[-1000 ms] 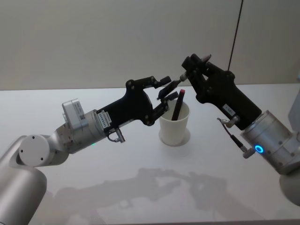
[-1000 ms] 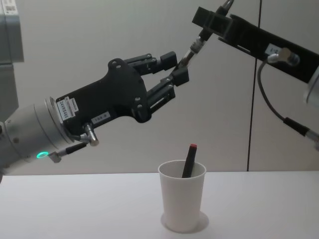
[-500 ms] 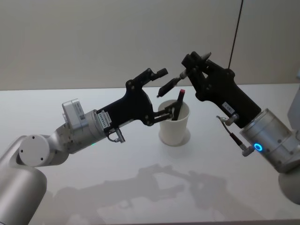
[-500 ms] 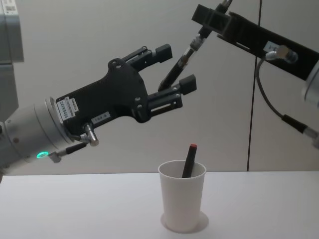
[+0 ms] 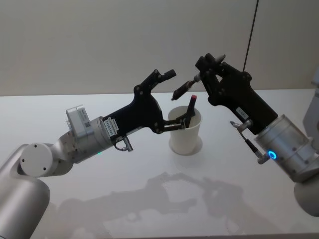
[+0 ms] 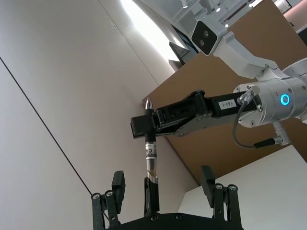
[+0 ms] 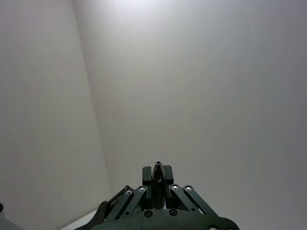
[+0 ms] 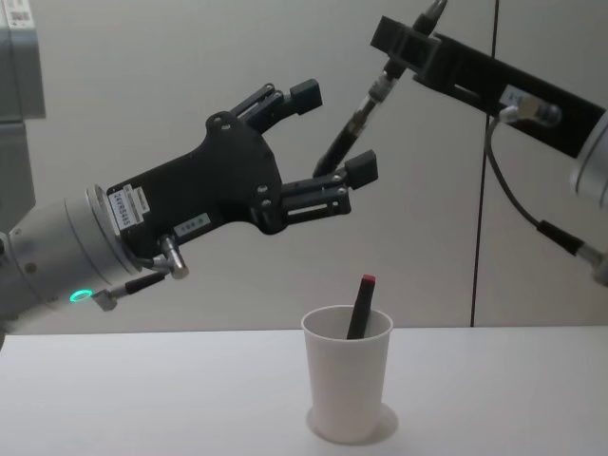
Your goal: Place the pen into the pen holder.
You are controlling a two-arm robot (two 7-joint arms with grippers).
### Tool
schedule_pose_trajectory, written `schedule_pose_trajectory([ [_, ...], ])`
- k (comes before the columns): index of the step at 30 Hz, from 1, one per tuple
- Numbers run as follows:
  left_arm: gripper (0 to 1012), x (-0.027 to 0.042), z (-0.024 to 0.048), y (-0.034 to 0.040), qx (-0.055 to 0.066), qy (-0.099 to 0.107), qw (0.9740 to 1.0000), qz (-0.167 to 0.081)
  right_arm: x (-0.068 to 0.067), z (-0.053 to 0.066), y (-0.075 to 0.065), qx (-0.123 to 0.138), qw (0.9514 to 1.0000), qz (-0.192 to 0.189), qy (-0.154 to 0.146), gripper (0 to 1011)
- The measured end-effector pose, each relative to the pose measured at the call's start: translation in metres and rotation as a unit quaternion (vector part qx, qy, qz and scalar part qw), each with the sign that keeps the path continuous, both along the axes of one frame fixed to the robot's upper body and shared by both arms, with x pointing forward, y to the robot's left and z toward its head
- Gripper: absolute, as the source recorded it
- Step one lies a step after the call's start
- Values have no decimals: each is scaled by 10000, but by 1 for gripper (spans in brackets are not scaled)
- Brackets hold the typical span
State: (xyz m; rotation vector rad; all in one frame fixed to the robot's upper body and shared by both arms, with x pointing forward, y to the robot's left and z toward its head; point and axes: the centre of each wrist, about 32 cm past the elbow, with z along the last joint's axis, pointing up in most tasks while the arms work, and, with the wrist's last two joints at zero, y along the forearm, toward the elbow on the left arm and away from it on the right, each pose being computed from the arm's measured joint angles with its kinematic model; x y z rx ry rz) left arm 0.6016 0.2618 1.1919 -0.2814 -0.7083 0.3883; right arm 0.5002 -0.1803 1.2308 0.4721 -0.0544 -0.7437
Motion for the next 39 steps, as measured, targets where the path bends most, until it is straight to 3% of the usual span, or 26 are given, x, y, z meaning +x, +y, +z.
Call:
schedule_pose_trajectory([
  [12, 1000, 0, 0, 0, 0, 0, 10000, 0, 87, -46, 28, -255, 9971, -689, -178, 116],
  [21, 1000, 0, 0, 0, 0, 0, 10000, 0, 311, -193, 35, -494, 9908, -1225, -291, 116],
  [30, 999, 0, 0, 0, -1, 0, 10000, 0, 492, -344, 54, -616, 9879, -1380, -336, 116],
  [39, 1000, 0, 0, 0, -1, 0, 10000, 0, 641, -476, 99, -697, 9883, -1327, -270, 116],
])
